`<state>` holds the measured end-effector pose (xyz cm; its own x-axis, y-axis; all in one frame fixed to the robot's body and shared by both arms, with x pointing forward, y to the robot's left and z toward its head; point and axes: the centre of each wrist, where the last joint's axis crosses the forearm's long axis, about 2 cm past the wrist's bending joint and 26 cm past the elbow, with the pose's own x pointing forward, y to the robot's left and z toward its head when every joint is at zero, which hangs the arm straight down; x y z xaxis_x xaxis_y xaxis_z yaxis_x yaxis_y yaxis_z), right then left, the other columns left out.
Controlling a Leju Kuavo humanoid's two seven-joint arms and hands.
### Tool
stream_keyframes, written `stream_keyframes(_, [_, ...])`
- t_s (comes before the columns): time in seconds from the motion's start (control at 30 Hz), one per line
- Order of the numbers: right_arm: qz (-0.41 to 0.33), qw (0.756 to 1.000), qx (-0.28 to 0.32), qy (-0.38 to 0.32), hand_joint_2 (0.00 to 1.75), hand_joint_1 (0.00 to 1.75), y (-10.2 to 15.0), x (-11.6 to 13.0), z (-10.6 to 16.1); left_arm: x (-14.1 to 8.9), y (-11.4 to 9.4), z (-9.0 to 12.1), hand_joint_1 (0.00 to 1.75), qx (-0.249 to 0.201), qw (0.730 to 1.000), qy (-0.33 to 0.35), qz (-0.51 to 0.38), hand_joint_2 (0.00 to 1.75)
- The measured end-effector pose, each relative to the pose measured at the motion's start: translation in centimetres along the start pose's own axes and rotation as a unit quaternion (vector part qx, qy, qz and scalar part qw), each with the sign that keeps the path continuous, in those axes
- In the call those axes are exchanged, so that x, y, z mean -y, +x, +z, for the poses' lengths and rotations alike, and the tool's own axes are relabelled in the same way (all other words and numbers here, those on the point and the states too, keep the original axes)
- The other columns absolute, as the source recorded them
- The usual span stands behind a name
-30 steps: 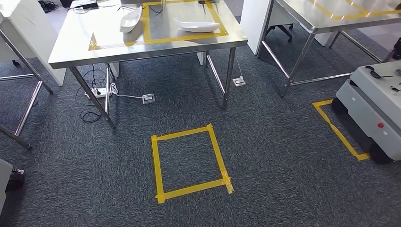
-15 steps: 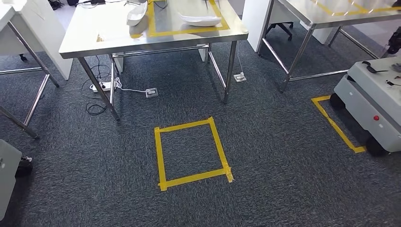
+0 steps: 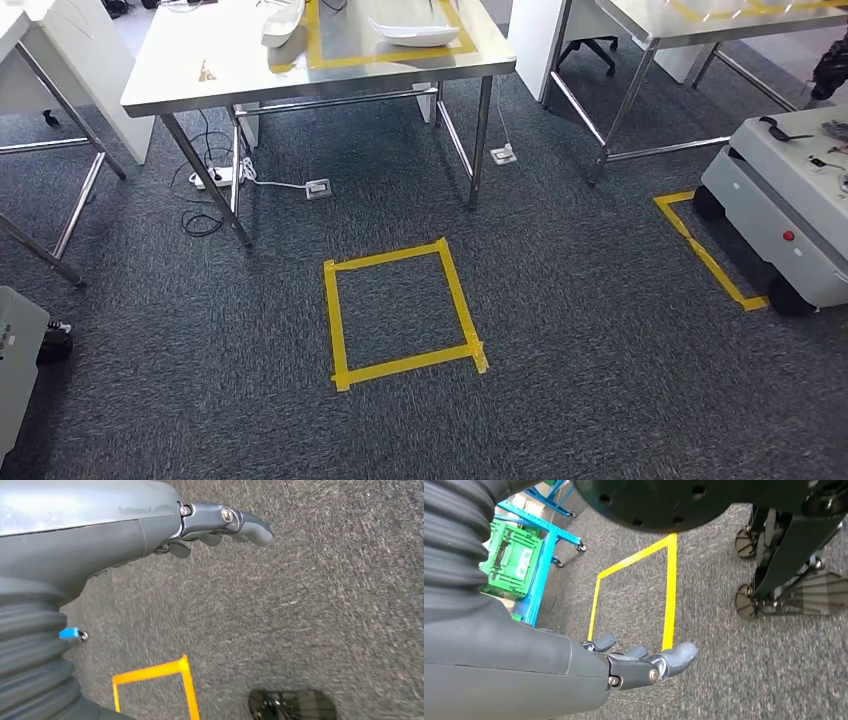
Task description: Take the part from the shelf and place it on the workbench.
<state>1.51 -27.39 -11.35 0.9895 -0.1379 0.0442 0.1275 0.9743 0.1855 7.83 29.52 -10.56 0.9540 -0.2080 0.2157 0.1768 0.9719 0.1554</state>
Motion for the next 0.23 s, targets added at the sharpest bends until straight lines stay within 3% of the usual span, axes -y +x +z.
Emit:
stream_keyframes(0.03, [0.001,1.000,0.001,0.000,0.00,0.00,-0.1,0.1,0.0,-0.1,-0.2,0.0,0.00,0.000,1.000,0.001,0.004,0.00])
stream_keyframes(0.23, [0.010,1.000,0.011,-0.003,0.00,0.00,-0.2,0.7,0.1,-0.3,-1.3,0.1,0.00,-0.001,1.000,0.001,0.022,0.00])
